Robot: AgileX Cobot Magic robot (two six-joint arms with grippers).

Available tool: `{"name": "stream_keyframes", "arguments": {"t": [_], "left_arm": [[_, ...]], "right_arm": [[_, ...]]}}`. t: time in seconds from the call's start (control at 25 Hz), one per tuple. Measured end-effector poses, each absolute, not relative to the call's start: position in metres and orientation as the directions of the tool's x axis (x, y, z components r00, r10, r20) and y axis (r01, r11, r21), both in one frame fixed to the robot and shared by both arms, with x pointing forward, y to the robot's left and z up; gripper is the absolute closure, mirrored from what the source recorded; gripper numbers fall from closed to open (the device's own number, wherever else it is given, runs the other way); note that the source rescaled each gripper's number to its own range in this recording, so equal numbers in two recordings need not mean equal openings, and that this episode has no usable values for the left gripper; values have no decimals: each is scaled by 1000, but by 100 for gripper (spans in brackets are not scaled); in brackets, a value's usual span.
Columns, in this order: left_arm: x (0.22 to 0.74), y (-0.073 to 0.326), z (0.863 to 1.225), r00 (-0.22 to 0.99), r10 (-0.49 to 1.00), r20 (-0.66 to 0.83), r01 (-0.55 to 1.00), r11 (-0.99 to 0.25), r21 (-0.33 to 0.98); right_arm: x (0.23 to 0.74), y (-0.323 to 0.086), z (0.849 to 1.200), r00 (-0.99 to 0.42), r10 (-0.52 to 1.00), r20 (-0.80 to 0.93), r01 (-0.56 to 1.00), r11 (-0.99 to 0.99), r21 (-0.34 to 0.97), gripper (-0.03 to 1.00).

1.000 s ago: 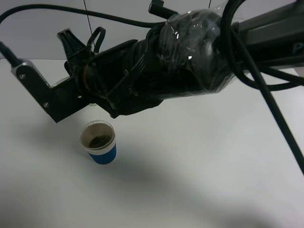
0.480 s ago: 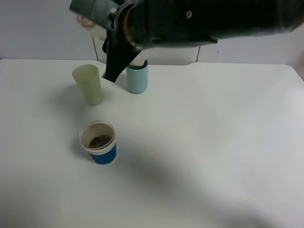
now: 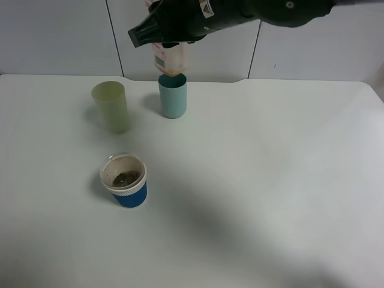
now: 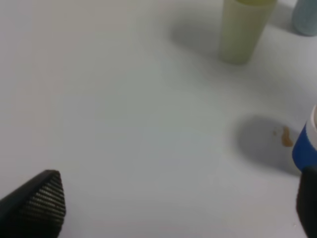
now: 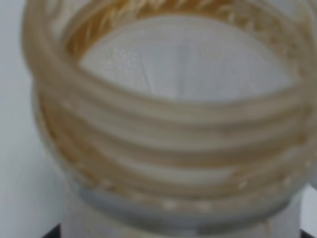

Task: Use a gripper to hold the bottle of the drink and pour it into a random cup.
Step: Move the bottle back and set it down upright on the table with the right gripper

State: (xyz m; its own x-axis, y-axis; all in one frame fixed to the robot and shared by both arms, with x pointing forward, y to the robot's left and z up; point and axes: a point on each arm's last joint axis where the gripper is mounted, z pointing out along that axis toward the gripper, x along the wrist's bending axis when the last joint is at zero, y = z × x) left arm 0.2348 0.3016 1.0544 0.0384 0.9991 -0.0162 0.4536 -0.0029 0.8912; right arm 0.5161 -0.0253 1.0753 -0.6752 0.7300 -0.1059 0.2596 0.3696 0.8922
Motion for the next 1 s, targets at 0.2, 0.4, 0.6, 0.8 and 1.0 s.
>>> {"name": "stream_keyframes", "arguments": {"t": [0.2,0.4,0.6,0.8,1.0], "left_arm": [[235,302,1054,38,999,-16,454,-3,891],[235,302,1054,38,999,-16,454,-3,891],[235,302,1054,38,999,-16,454,-3,891],[235,302,1054,38,999,-16,454,-3,891],[235,302,1054,38,999,-16,454,-3,891]], "right_arm": [[510,-33,1043,-745,657,-117,187,373,909,97],[505,-46,1016,-751,649,-120,183,379,907,97],[511,-65,998,-724,683,-101,223,371,901,97],[524,-73,971,-700,708,-86,292,394,871,97],[532,-74,947,-697,713,-74,326,407,854,97]]}}
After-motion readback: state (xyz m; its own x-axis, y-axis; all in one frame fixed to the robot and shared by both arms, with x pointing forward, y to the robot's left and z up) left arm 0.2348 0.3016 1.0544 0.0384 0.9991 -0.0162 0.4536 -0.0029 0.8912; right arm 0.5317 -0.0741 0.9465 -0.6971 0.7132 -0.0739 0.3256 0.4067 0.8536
